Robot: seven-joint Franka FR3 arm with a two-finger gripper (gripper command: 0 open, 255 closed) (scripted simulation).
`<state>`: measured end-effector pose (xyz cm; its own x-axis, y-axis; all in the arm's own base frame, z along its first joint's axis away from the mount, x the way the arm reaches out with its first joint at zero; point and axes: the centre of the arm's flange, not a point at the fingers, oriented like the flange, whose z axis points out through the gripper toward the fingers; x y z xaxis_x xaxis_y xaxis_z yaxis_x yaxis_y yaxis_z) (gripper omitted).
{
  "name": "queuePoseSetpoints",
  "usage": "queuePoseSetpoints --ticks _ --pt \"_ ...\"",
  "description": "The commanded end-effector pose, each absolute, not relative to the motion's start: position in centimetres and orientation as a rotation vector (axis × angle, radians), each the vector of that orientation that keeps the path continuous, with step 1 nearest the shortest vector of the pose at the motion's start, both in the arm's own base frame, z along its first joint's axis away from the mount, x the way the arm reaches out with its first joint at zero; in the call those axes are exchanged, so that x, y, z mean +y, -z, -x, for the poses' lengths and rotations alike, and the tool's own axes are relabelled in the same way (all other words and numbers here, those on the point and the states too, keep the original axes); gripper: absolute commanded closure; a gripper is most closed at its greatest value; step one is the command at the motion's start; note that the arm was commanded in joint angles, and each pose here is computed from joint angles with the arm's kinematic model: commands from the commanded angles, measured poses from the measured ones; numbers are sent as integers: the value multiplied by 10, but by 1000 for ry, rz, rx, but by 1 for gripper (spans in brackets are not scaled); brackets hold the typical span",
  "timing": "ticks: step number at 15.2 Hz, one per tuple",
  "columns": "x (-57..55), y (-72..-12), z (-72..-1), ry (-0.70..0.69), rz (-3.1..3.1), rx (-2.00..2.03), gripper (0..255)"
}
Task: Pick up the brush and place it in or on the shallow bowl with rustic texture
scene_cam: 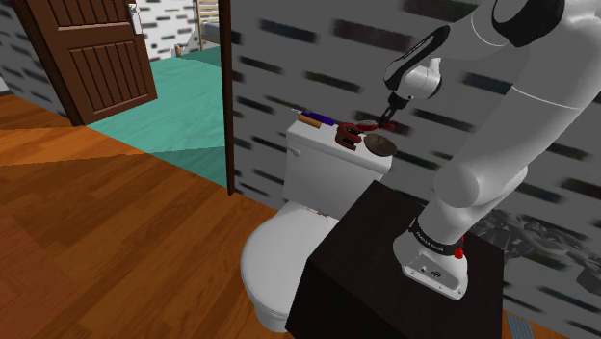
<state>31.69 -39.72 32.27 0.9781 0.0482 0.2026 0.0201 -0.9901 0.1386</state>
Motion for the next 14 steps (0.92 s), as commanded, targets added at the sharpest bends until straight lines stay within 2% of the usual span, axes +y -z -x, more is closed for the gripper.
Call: queuePoseSetpoints --ticks 1,3,14 --pt "-406 -324 -291 -311 -2989 55 255" --pt "-418 -324 -262 -311 -2989 55 255" --pt "-418 -266 -262 -311 -2989 55 255"
